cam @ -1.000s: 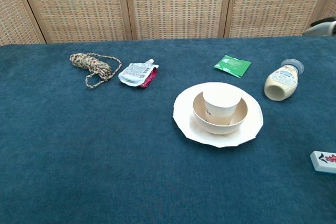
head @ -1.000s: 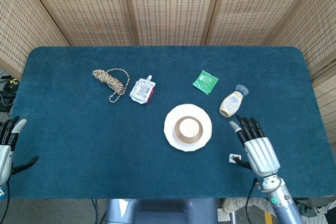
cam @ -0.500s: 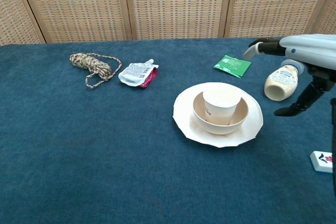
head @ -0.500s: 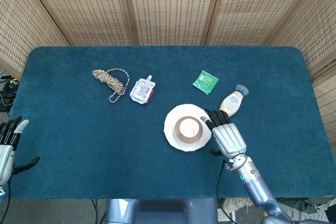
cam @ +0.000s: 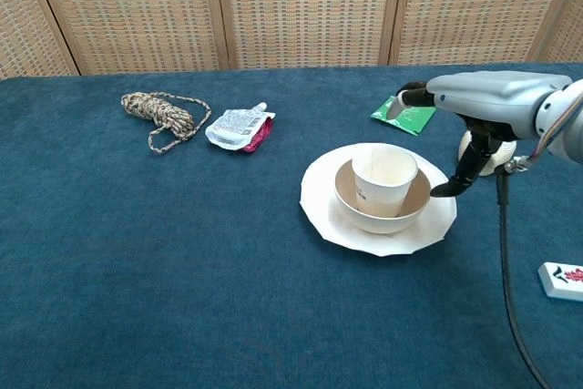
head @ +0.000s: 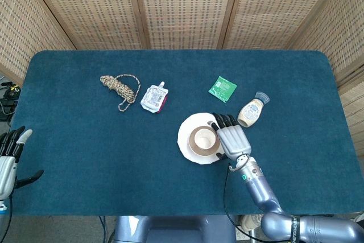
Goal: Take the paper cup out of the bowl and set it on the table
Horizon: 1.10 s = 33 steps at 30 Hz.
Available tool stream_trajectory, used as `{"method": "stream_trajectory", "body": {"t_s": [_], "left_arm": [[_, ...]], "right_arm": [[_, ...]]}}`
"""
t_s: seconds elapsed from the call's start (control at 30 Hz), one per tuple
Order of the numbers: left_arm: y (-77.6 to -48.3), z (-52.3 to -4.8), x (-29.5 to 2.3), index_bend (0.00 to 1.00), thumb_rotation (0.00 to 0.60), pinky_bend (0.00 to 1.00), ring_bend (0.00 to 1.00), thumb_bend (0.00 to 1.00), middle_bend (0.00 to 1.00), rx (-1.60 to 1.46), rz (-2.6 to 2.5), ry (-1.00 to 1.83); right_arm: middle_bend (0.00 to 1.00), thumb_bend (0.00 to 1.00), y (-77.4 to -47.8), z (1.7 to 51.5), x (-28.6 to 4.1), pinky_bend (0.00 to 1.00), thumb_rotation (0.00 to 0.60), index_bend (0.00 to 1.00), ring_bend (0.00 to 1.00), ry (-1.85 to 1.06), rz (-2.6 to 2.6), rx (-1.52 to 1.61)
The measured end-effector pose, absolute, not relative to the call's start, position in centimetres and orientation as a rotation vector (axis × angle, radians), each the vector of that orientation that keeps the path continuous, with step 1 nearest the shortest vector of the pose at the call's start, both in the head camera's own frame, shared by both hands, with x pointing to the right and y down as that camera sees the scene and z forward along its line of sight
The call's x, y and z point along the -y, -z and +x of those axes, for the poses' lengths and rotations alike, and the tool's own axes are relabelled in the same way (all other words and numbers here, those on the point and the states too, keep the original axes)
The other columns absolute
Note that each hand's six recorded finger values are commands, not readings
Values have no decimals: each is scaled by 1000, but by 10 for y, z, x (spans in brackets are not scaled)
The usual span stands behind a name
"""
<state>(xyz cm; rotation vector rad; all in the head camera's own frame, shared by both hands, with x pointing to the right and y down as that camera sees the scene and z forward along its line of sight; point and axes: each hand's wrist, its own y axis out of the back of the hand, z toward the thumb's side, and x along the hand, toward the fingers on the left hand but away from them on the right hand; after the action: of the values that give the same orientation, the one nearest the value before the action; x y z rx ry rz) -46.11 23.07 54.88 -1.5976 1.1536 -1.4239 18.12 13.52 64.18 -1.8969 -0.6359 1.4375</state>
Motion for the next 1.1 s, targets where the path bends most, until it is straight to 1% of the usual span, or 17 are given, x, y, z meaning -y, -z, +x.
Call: {"method": "stream_trajectory", "body": {"t_s": [0.33,0.67,0.77,0.83,0.93,1.1], "left_arm": [[-551,-459,-231,0,600,0,0,3,0,-1144,-1606,1427],[-551,-460,-231,0,600,0,0,2,0,-1149,-1610,1427],[-551,-461,-230,0,600,0,0,2,0,-1152,-1612,1427],[-551,-461,-230,0,600,0,0,3,0,-1152,-1613,1426],[-551,-461,-230,0,600,0,0,2,0,-1152,-1615,1425],[-551,-462,-230,0,600,0,0,3,0,-1155,-1614,1427]], "right_arm": [[0,395,-653,168,-130,23,600,214,0,-1463,-1883,597],[0,403,-662,153,-132,31,600,227,0,-1476,-1867,543],[4,404,-665,149,-133,39,600,266,0,-1477,-1862,527],[33,408,-667,147,-134,50,600,331,0,-1475,-1853,518],[75,414,-668,145,-135,69,600,402,0,-1463,-1839,520],[100,418,-662,142,-132,86,600,437,0,-1425,-1822,556]]}}
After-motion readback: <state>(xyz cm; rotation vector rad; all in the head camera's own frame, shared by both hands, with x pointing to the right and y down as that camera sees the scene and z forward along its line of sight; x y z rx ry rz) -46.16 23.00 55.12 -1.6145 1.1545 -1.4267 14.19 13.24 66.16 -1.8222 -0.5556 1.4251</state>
